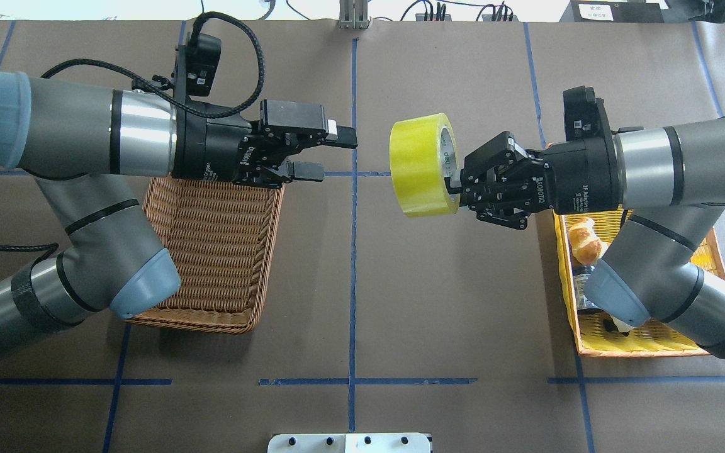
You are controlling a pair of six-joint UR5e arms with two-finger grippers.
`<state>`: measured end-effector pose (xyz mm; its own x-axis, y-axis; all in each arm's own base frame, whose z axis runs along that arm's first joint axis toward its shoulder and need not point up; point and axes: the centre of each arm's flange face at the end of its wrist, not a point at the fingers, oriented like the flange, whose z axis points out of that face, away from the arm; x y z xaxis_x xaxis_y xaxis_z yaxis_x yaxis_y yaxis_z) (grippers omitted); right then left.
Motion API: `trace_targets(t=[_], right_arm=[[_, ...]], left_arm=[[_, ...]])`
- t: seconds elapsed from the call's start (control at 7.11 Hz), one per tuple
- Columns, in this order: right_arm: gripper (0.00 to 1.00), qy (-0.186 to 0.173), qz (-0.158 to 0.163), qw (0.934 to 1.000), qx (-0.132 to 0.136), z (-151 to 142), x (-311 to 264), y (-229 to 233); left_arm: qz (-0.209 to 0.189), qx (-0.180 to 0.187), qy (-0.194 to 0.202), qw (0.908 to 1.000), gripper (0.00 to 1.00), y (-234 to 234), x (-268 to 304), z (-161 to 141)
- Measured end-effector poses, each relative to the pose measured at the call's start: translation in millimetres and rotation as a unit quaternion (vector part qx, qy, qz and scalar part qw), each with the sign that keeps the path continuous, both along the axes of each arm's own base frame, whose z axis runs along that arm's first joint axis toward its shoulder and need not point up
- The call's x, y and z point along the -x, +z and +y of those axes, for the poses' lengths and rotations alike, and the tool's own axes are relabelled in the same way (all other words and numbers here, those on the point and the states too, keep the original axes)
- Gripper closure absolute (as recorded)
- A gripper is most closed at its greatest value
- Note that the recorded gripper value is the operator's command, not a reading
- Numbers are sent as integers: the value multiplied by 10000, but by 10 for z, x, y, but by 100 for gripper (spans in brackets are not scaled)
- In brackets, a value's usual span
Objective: Move tape to another basket
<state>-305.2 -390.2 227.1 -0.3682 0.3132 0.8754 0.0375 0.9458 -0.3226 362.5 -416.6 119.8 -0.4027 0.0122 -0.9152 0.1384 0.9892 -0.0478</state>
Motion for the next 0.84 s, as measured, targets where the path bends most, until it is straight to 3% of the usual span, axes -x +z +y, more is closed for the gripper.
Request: trace_targets(t=[0.42, 0.84], right_arm=[[100, -115, -949, 9954, 32, 174, 100, 125], [100, -272, -1444, 9890, -187, 346, 188, 177]], left_arm=[[1248, 499, 341, 9903, 1, -217, 202, 348], [1818, 774, 410, 9794, 1, -324, 71, 650]])
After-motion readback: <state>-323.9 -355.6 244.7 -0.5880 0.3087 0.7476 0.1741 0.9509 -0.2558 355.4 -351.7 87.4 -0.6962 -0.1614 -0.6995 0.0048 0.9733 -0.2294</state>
